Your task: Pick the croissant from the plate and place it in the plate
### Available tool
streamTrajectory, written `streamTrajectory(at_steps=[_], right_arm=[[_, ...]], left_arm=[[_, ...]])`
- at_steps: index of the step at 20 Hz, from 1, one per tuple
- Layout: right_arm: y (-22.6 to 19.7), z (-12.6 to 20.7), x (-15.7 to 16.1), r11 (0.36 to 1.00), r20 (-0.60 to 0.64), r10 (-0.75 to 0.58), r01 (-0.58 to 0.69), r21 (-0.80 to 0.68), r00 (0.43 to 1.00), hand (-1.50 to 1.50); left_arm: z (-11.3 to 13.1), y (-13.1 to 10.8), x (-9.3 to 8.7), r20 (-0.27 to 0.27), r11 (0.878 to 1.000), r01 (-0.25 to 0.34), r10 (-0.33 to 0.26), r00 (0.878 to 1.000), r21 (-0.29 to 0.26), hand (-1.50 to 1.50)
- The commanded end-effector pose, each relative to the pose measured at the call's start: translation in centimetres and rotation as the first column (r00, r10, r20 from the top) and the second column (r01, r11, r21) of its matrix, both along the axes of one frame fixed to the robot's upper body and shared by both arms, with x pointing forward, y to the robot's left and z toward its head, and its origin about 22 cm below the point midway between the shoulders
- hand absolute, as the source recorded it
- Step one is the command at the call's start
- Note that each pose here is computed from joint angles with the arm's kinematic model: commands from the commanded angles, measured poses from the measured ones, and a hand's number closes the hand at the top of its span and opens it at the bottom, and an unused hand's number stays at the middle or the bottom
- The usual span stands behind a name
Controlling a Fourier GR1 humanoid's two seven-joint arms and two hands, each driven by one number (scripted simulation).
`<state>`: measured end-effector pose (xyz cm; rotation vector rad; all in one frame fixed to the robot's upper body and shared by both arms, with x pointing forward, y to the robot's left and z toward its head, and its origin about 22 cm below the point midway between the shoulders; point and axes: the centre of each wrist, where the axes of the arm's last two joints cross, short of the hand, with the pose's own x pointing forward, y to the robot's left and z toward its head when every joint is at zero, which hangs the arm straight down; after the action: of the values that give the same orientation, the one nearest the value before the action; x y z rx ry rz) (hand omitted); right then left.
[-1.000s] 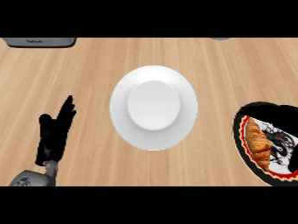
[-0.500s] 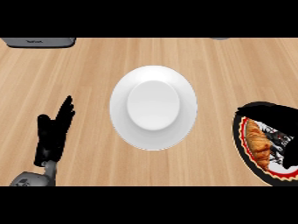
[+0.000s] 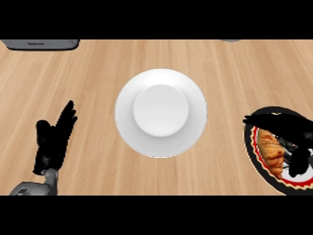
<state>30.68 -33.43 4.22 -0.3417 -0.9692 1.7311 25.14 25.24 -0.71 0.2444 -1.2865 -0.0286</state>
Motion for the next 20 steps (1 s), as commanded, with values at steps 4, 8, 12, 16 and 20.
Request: streamTrajectory(at_steps=[4, 8, 12, 16, 20], right_arm=[[0.4, -2.2, -1.1, 1.000, 0.000, 0.000, 0.000, -0.019, 1.000, -1.50], [-1.0, -3.3, -0.1, 0.996, 0.048, 0.092, -0.092, -0.018, 0.995, 1.50], [0.7, -3.7, -0.1, 0.994, 0.096, 0.107, -0.107, 0.001, 0.990, 1.50], [1.2, -0.6, 0.2, 0.998, 0.193, 0.068, -0.069, -0.005, 0.979, 1.50], [-0.2, 1.7, 2.3, 0.999, 0.414, -0.019, -0.004, 0.054, 0.910, 1.50]], left_arm=[[0.2, -0.6, -0.3, -0.003, 1.000, -0.027, 0.027, 1.000, -0.001, 0.00], [0.8, -2.2, -0.5, 0.010, 1.000, 0.011, -0.011, 1.000, 0.009, 0.00], [0.8, -0.7, -0.7, -0.005, 1.000, 0.004, -0.004, 1.000, -0.007, 0.00], [-1.1, 0.3, -1.3, -0.013, 1.000, -0.003, 0.003, 1.000, 0.009, 0.00], [0.0, 0.1, 0.0, 0.002, 1.000, 0.000, 0.000, 1.000, 0.006, 0.00]])
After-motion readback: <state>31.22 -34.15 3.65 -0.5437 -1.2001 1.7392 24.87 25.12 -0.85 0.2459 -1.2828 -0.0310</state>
